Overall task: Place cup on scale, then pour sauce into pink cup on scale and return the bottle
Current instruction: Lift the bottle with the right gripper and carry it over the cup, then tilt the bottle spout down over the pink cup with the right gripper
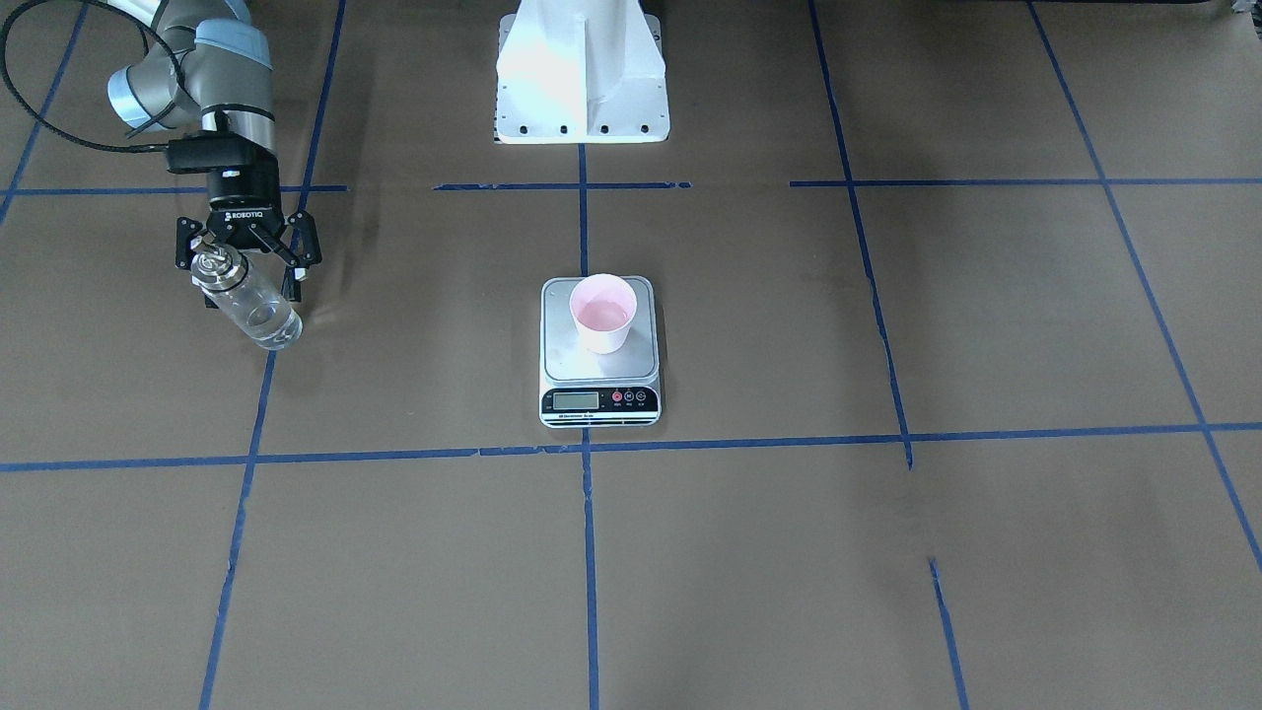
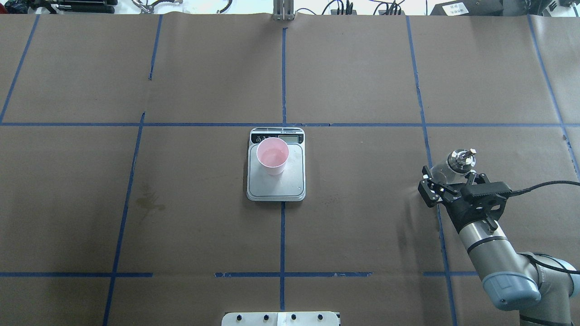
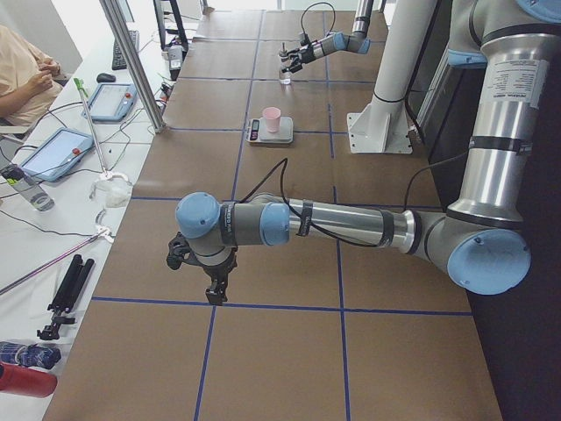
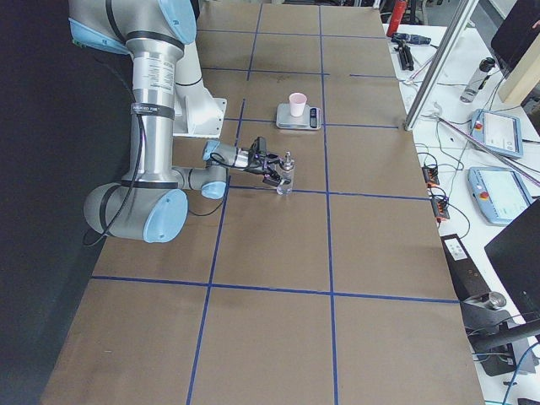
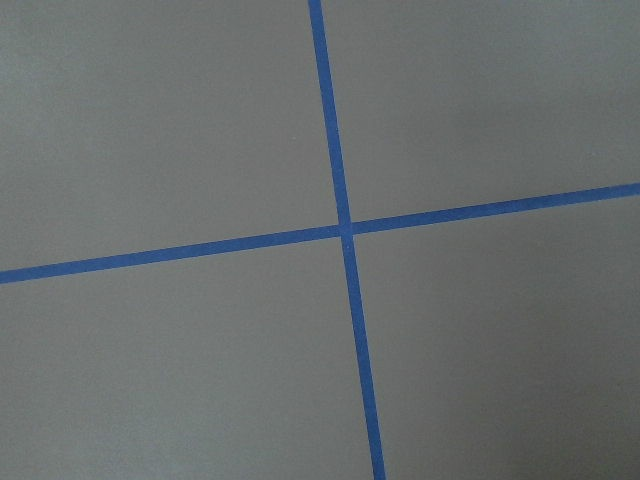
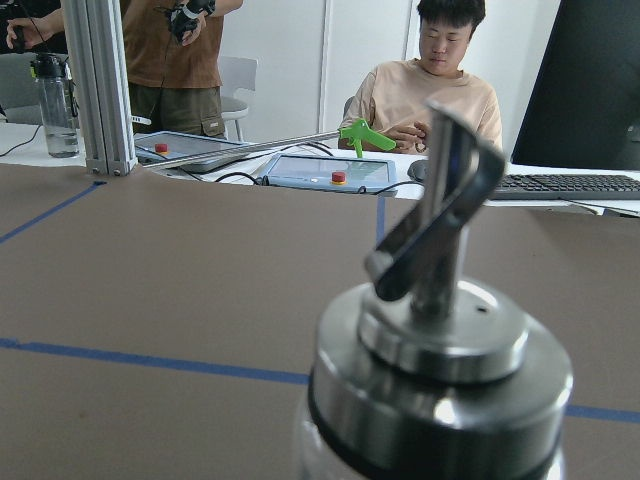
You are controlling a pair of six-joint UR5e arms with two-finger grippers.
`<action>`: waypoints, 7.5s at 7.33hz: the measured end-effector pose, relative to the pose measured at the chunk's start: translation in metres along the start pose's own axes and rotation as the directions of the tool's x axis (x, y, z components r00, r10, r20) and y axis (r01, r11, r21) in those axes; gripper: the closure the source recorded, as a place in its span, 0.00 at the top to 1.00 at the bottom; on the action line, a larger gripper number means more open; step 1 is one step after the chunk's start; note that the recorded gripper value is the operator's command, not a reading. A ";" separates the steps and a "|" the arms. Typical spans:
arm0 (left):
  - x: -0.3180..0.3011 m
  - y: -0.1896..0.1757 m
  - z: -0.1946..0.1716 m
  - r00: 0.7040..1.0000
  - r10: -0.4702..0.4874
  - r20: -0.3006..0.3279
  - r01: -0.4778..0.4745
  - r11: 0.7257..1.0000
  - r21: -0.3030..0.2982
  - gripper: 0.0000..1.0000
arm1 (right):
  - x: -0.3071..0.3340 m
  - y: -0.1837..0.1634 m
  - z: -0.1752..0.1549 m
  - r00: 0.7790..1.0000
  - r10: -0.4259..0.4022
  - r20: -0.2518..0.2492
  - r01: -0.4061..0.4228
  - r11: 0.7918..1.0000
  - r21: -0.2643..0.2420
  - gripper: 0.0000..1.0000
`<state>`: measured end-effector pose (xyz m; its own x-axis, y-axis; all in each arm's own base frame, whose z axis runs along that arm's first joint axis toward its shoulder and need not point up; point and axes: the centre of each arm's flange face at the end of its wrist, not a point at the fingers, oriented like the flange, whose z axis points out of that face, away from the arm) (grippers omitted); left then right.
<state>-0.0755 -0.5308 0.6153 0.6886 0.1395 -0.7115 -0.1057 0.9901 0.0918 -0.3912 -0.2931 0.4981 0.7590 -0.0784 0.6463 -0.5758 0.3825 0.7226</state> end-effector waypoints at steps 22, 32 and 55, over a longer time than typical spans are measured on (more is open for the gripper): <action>-0.029 0.050 0.030 0.997 -0.068 0.039 0.071 0.995 -0.067 1.00 | -0.214 -0.129 0.059 0.866 -0.485 -0.124 0.491 0.871 0.026 0.00; -0.034 0.059 0.038 0.996 -0.083 0.037 0.085 0.993 -0.081 1.00 | -0.288 -0.080 0.066 0.300 -0.899 -0.318 0.924 0.357 -0.138 0.00; -0.037 0.064 0.041 0.995 -0.091 0.034 0.094 0.991 -0.090 1.00 | -0.296 -0.063 0.055 -0.162 -0.892 -0.423 0.963 -0.050 -0.263 0.00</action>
<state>-0.0779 -0.4719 0.6762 0.7196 0.0489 -0.6927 -0.1049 0.9937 -0.0388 -0.5963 -0.3441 0.2749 0.5192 0.0610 -0.8525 0.8400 0.1477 0.5221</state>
